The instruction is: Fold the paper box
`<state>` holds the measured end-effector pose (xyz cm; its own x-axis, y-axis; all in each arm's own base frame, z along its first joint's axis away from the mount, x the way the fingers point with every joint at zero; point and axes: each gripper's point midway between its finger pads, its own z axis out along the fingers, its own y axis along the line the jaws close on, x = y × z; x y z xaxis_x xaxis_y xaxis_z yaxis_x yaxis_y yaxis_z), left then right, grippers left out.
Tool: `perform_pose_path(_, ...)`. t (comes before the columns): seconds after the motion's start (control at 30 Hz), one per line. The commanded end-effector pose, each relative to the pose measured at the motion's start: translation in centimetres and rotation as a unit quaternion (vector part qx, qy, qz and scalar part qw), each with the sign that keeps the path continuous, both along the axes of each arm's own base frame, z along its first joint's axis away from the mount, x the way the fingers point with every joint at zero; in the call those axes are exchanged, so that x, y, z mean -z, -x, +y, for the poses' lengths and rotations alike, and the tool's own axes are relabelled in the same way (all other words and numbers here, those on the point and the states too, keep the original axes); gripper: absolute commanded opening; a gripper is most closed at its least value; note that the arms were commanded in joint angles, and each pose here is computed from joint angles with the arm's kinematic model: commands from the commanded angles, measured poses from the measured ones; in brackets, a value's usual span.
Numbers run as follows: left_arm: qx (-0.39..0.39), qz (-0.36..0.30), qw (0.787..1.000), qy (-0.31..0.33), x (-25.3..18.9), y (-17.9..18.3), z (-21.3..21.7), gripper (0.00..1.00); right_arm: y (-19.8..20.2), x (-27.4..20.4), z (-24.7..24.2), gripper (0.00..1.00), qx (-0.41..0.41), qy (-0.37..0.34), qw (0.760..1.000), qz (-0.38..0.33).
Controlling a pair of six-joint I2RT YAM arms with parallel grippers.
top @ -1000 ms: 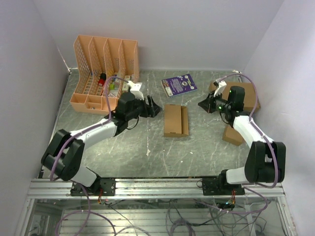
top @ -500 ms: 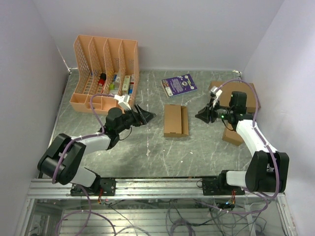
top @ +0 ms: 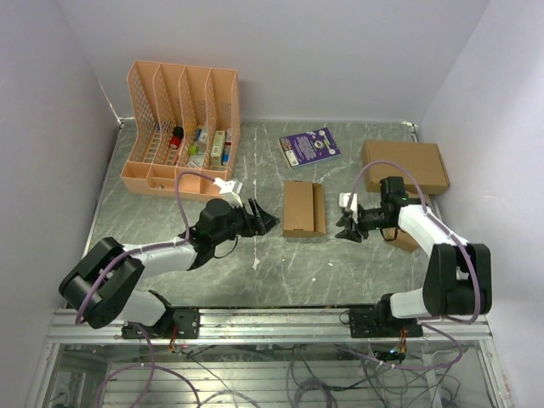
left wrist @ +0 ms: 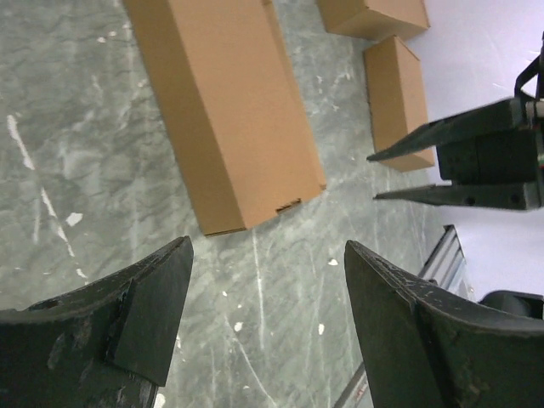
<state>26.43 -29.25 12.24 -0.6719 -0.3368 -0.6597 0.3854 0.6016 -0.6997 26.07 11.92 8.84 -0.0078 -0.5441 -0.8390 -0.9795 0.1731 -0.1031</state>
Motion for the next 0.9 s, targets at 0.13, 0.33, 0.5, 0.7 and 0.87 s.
perform_pose_path(0.13,-0.005,0.004,1.0,-0.003,0.8,-1.6,-1.1,0.82,-0.1,4.5,1.4,0.36,-0.1,0.103,0.99,-0.006)
perform_pose_path(0.33,0.0,0.018,0.999,-0.029,2.3,-1.9,-1.3,0.82,-1.2,5.4,1.5,0.32,-0.071,0.135,0.988,-0.009)
perform_pose_path(0.5,0.011,0.02,0.999,-0.038,2.8,-2.2,-1.9,0.82,-1.4,6.1,1.0,0.29,-0.048,0.143,0.988,0.006)
perform_pose_path(0.7,0.023,0.016,0.999,-0.047,3.2,-2.6,-2.7,0.82,-1.6,6.2,1.8,0.26,-0.042,0.125,0.991,0.021)
perform_pose_path(0.87,0.031,0.023,0.998,-0.055,4.2,-2.9,-3.2,0.82,-1.1,6.5,2.2,0.23,-0.049,0.118,0.991,0.031)
